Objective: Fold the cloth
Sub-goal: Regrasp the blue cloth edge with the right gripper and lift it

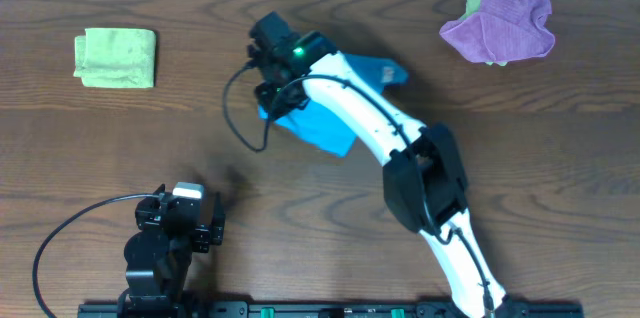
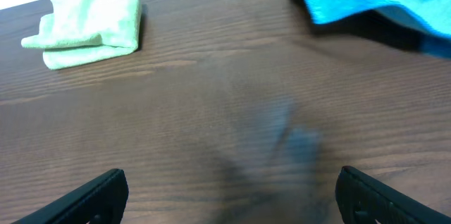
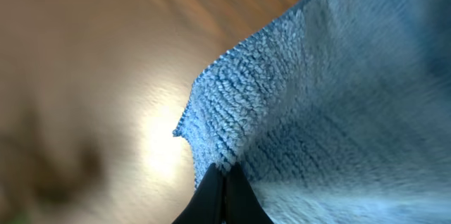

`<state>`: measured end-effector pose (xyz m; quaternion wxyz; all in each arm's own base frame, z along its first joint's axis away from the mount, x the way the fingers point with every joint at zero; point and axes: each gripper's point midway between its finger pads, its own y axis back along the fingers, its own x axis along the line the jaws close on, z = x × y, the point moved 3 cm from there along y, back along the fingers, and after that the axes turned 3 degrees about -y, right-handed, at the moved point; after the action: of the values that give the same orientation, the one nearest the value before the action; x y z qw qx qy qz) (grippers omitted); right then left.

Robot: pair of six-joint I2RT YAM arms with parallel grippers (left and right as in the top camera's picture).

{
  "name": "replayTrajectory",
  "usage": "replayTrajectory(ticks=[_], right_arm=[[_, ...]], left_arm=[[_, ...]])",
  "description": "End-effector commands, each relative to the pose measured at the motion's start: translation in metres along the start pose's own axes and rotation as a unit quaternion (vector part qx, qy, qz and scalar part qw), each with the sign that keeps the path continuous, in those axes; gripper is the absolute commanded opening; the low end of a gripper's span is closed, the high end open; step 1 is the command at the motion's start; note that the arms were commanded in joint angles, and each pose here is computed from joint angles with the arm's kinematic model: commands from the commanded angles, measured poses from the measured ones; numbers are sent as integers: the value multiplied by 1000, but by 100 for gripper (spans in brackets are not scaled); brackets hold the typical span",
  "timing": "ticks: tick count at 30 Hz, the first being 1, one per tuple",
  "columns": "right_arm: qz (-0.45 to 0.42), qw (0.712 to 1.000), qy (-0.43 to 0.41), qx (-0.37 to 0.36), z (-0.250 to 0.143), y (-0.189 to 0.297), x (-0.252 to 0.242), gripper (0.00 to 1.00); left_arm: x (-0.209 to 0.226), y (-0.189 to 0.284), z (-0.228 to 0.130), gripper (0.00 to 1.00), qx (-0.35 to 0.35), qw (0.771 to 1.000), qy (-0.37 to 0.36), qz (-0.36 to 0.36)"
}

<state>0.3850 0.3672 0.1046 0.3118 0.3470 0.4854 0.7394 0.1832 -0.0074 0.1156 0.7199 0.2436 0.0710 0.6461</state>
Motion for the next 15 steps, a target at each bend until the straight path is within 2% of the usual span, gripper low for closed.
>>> replayTrajectory(ticks=[1, 10, 15], right_arm=[[16, 1000, 23, -3, 2, 0, 21, 1], [28, 999, 39, -13, 3, -3, 43, 1], [-23, 999, -5, -30, 12, 11, 18, 1]], left_arm=[[1, -2, -6, 95, 7, 1000, -8, 5], [1, -2, -6, 95, 7, 1000, -8, 5], [1, -2, -6, 95, 7, 1000, -8, 5]])
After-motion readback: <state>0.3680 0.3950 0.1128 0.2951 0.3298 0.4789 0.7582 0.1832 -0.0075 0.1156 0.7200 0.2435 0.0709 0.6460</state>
